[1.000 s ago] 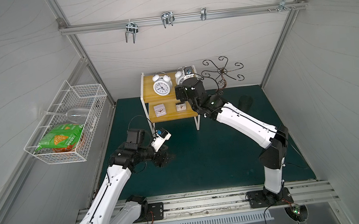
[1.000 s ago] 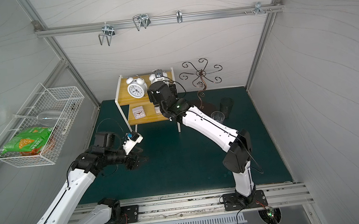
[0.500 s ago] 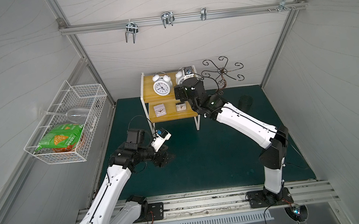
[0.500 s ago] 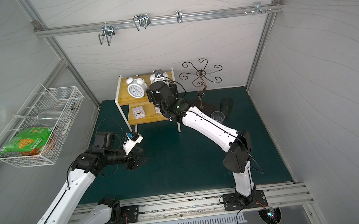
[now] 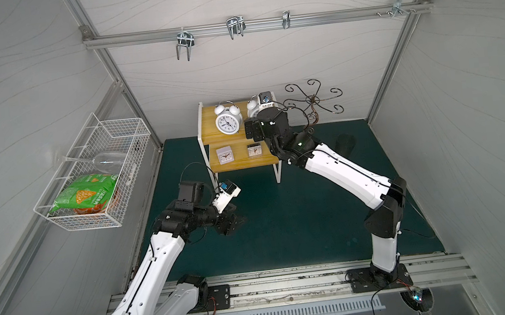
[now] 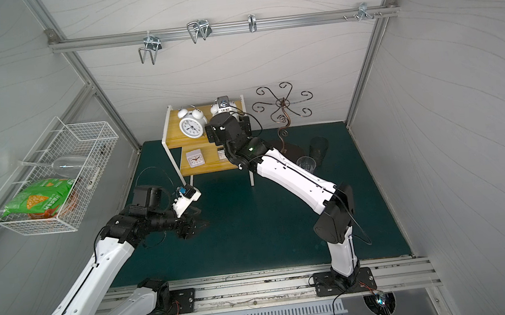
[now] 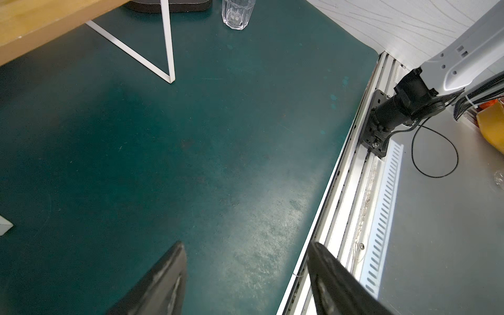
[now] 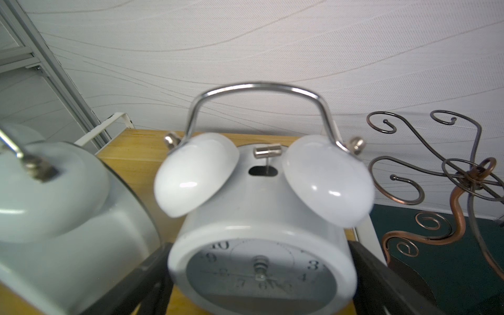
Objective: Place the alarm clocks on the shelf by style
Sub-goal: Place the alarm on the shelf.
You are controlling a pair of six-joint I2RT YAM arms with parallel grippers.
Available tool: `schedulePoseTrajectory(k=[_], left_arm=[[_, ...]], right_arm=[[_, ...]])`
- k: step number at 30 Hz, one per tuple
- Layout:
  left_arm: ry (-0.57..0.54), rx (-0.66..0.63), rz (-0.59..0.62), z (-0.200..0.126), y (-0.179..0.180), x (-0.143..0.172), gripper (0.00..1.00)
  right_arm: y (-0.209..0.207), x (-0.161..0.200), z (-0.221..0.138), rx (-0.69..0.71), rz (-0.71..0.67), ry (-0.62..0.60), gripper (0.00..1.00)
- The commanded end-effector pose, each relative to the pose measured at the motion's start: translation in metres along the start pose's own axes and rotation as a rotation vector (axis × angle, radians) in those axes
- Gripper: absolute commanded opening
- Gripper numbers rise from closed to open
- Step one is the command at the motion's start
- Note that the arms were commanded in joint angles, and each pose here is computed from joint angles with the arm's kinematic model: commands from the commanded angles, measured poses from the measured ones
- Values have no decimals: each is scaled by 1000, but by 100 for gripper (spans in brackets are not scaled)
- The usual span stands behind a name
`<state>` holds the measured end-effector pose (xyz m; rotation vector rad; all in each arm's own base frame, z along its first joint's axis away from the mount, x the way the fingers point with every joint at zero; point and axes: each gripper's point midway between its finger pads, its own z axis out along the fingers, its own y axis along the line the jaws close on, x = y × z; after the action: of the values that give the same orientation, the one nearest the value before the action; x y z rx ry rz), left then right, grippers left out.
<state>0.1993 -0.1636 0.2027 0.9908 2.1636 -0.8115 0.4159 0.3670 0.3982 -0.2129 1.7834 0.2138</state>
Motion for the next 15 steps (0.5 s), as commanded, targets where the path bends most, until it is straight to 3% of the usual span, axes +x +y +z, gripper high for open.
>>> schedulePoseTrajectory(k=[1,15], left_arm=[[-26,-4,30,-3,-2,-7,73],[-31,-53,29,-1,9,-7,74]], right_arm=[[-6,-27,-25,-7,26,-46,99],[-16,-22,-62,-92,57,-15,99]])
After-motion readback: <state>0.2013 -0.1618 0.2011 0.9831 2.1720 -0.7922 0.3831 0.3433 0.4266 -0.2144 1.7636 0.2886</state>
